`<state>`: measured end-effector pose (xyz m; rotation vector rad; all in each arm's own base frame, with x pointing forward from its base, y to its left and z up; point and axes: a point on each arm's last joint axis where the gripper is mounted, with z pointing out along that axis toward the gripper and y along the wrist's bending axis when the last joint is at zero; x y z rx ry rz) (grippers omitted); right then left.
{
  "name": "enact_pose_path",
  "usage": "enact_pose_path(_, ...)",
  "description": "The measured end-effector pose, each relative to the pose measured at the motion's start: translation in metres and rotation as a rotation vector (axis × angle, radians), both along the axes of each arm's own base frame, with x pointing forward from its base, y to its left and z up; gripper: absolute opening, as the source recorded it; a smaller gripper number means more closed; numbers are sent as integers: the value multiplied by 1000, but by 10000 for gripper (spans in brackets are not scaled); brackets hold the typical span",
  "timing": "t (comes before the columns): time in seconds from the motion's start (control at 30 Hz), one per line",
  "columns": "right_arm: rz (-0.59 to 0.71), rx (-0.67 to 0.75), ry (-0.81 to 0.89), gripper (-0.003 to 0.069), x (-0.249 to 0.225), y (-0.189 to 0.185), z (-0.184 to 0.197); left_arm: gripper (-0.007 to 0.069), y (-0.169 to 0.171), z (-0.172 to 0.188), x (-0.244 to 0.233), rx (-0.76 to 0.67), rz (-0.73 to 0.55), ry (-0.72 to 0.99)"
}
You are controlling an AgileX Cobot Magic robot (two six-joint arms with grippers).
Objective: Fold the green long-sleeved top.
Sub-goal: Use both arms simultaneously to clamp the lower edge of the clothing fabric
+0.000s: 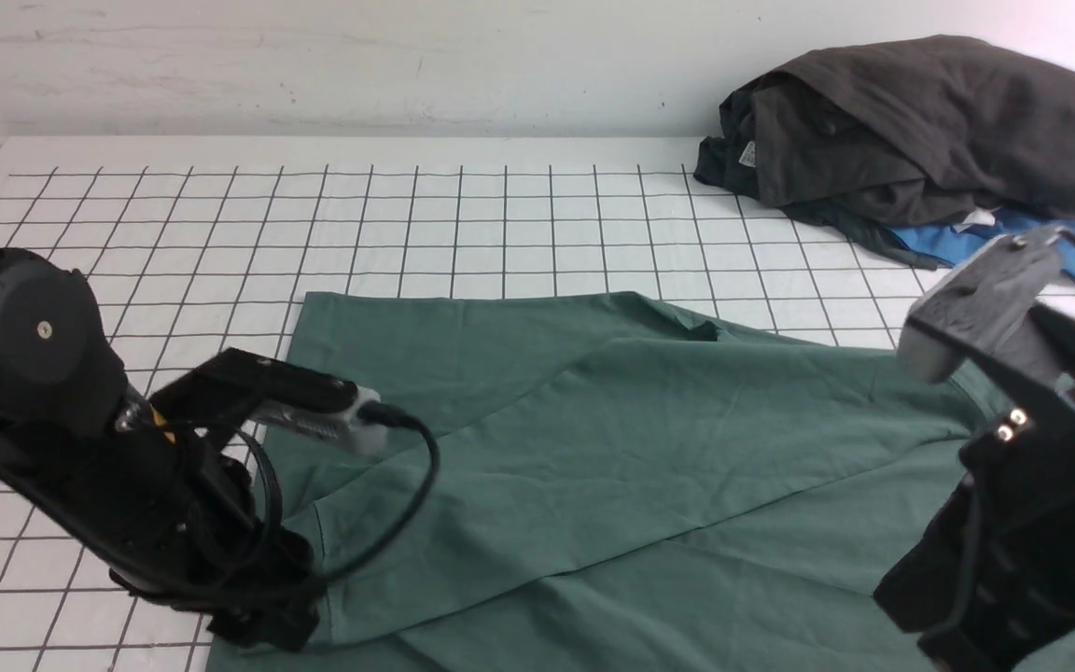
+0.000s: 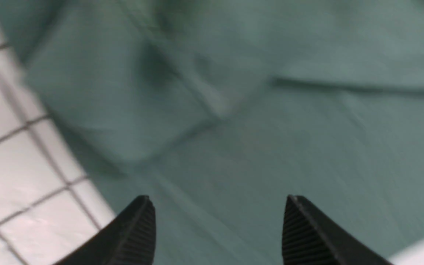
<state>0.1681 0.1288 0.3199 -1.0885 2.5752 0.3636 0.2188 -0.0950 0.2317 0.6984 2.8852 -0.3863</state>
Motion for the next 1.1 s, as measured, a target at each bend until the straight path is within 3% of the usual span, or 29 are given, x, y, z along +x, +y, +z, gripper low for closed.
enact_pose_path(0.17,82,7,-11,-14,-14,11,3,401,-24,7,-61,98,-376,-16)
enact_pose_path(0.47,98,5,-34,-14,-16,9,6,374,-22,-42,-120,211,-750,6)
enact_pose_path(0.67,100,4,-35,-14,-16,9,6,446,-26,-60,-114,263,-765,-9)
enact_pose_path(0.83,106,2,-37,-14,-16,9,6,551,-34,-79,-105,296,-730,31)
enact_pose_path(1.1,107,2,-38,-14,-16,9,6,529,-36,-84,-102,320,-723,44)
